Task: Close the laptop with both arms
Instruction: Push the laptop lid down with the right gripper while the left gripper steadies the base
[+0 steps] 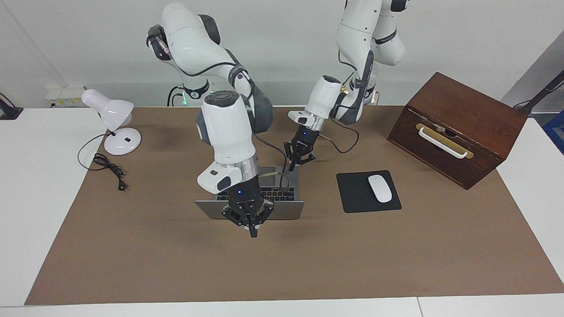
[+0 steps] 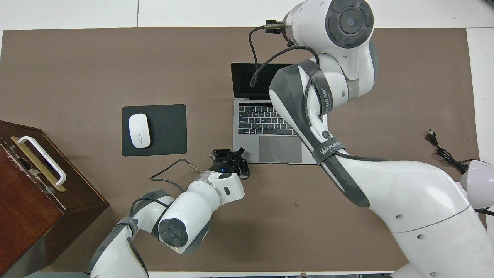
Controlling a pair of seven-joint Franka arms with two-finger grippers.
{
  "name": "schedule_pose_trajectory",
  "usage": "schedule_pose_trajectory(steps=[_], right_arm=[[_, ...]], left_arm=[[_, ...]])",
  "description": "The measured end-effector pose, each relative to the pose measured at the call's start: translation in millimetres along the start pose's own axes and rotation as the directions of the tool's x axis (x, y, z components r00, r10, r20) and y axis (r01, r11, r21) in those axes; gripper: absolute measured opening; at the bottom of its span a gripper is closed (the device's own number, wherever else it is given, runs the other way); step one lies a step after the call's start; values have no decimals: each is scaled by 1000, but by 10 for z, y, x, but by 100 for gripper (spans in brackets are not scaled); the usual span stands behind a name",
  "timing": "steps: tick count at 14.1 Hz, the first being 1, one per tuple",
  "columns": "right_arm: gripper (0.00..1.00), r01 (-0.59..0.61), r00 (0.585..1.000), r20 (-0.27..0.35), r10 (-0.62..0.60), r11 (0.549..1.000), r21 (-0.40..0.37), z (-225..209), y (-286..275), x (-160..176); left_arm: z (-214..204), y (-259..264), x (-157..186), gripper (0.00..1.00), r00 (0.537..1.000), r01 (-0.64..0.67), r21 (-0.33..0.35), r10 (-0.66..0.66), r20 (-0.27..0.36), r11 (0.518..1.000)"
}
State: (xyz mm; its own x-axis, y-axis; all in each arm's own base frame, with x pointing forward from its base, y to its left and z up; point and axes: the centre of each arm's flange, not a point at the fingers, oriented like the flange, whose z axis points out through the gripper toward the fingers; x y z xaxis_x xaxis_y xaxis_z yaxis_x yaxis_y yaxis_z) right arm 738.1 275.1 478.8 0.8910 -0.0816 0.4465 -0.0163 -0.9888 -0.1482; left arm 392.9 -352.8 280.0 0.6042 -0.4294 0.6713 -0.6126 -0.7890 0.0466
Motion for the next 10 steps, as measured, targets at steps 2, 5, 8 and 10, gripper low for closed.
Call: schedule_pose_trajectory(steps=[2, 5, 8, 10], right_arm=[[1, -23, 998, 54, 23, 1000, -2, 26, 46, -31], [1, -35, 991, 131, 37, 999, -17, 63, 67, -105], [1, -62, 967, 246, 68, 998, -30, 75, 121, -201], [1, -59, 946, 316, 76, 996, -63, 33, 190, -260]], left_arm=[[48, 29, -56, 1, 1000, -5, -3, 5, 4, 1000], [55, 27, -68, 1, 1000, -12, -2, 12, 6, 1000], [57, 18, -128, 1, 1000, -23, -1, 23, 14, 1000], [56, 19, -130, 1, 999, -35, -1, 35, 14, 999]])
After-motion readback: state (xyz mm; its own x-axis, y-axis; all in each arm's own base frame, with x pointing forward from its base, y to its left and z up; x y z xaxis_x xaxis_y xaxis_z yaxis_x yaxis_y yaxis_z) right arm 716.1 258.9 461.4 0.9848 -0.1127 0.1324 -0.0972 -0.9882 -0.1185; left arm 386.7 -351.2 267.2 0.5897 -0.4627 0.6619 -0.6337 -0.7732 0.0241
